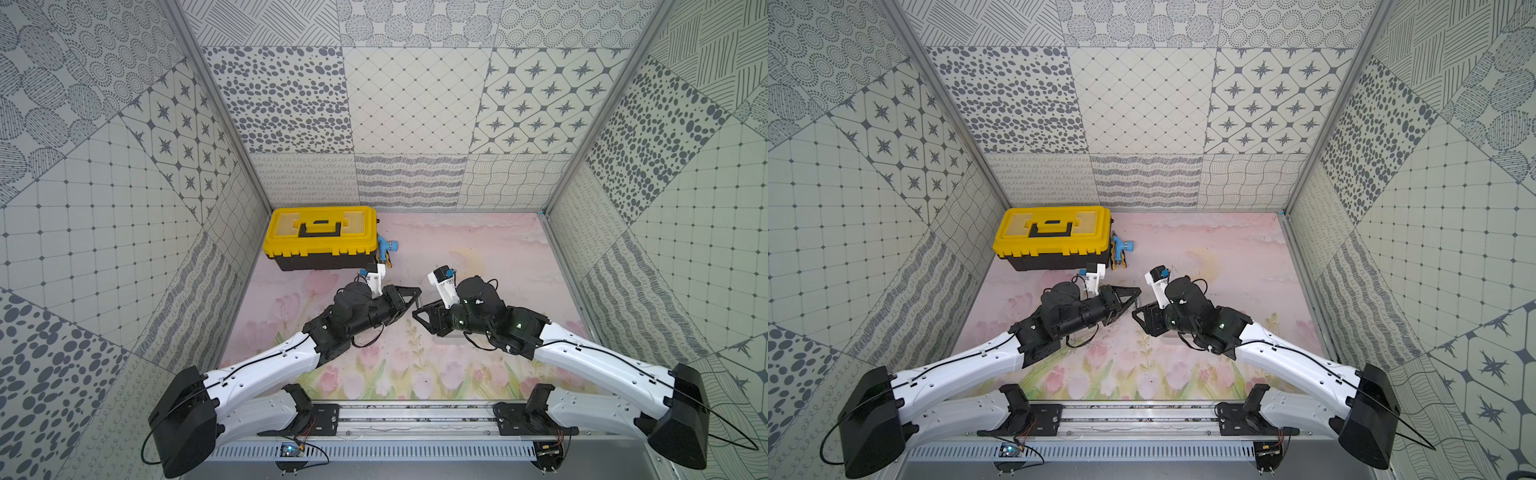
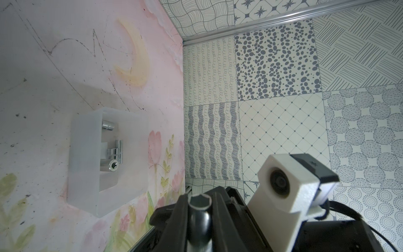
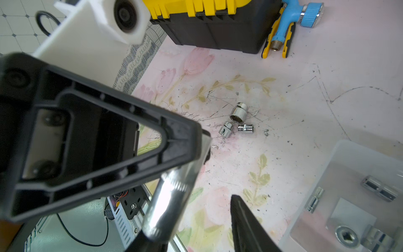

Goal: Put the socket on the desktop into the storage box
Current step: Place the socket head in the storage box.

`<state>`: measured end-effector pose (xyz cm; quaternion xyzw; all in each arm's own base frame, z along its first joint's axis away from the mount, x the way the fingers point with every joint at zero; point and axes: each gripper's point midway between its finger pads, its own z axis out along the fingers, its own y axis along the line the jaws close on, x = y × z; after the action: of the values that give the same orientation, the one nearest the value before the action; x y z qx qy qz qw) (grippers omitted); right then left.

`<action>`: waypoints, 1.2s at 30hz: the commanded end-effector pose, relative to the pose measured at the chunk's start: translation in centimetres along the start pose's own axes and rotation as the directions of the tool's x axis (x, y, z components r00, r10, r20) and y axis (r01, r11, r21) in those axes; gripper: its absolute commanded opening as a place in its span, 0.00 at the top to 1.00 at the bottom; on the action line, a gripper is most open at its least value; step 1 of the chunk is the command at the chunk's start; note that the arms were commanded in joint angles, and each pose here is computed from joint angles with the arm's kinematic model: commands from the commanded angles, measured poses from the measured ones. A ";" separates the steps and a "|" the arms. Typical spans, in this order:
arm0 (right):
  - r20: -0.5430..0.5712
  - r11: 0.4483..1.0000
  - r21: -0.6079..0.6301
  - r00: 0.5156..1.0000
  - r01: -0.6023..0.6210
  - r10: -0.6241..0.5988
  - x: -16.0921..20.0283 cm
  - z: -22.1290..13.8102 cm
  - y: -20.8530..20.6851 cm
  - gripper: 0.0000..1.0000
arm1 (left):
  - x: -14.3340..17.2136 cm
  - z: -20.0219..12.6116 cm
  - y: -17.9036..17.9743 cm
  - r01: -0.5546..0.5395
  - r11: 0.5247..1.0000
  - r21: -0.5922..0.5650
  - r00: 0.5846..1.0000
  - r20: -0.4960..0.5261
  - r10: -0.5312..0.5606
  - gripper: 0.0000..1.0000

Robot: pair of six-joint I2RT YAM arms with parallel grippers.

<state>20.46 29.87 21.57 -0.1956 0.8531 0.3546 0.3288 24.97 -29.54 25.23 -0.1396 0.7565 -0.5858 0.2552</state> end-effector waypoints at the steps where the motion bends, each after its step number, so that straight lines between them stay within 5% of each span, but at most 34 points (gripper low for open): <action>1: 0.097 0.998 -0.064 0.995 0.003 0.004 -3.3 -0.4 1.8 0.53 | 0.2 -0.3 -2.5 -0.017 0.995 0.098 0.999 -0.036 0.021 1.00; 11: 0.116 0.995 -0.101 0.993 -0.011 0.023 -3.5 -1.3 2.4 0.46 | 0.4 -0.1 -1.4 -0.051 0.997 0.064 0.998 -0.039 0.054 1.00; 18: 0.117 0.998 -0.051 0.993 -0.027 0.033 -3.9 -0.9 1.7 0.78 | 0.6 -0.1 -1.2 -0.066 0.996 0.058 0.996 -0.050 0.069 1.00; 21: 0.105 0.999 -0.026 0.994 -0.022 0.025 -3.6 -0.9 1.2 1.00 | 0.6 -0.3 -0.8 -0.078 0.996 0.036 0.996 -0.046 0.079 1.00; 25: 0.077 1.000 0.009 0.997 0.010 -0.011 -2.6 -1.0 0.4 1.00 | 0.7 -0.2 -0.2 -0.094 0.995 -0.010 0.994 -0.058 0.094 0.99; 28: 0.064 0.999 0.011 0.997 0.040 -0.041 -1.9 -1.4 0.2 1.00 | 0.8 0.1 0.1 -0.112 0.992 -0.060 0.990 -0.089 0.106 0.55; 29: 0.057 0.999 0.010 0.997 0.048 -0.048 -1.6 -1.5 0.1 1.00 | 0.9 0.2 0.2 -0.115 0.991 -0.074 0.989 -0.106 0.106 0.47; 36: 0.046 0.997 -0.003 0.996 0.072 -0.072 -0.8 -2.1 0.0 1.00 | 1.7 1.4 0.2 -0.089 0.994 -0.065 0.973 -0.219 0.073 0.51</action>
<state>20.14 28.64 22.49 -0.2061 0.8493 0.3457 0.3416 25.22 -30.67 25.23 -0.0925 0.7898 -0.5585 0.2361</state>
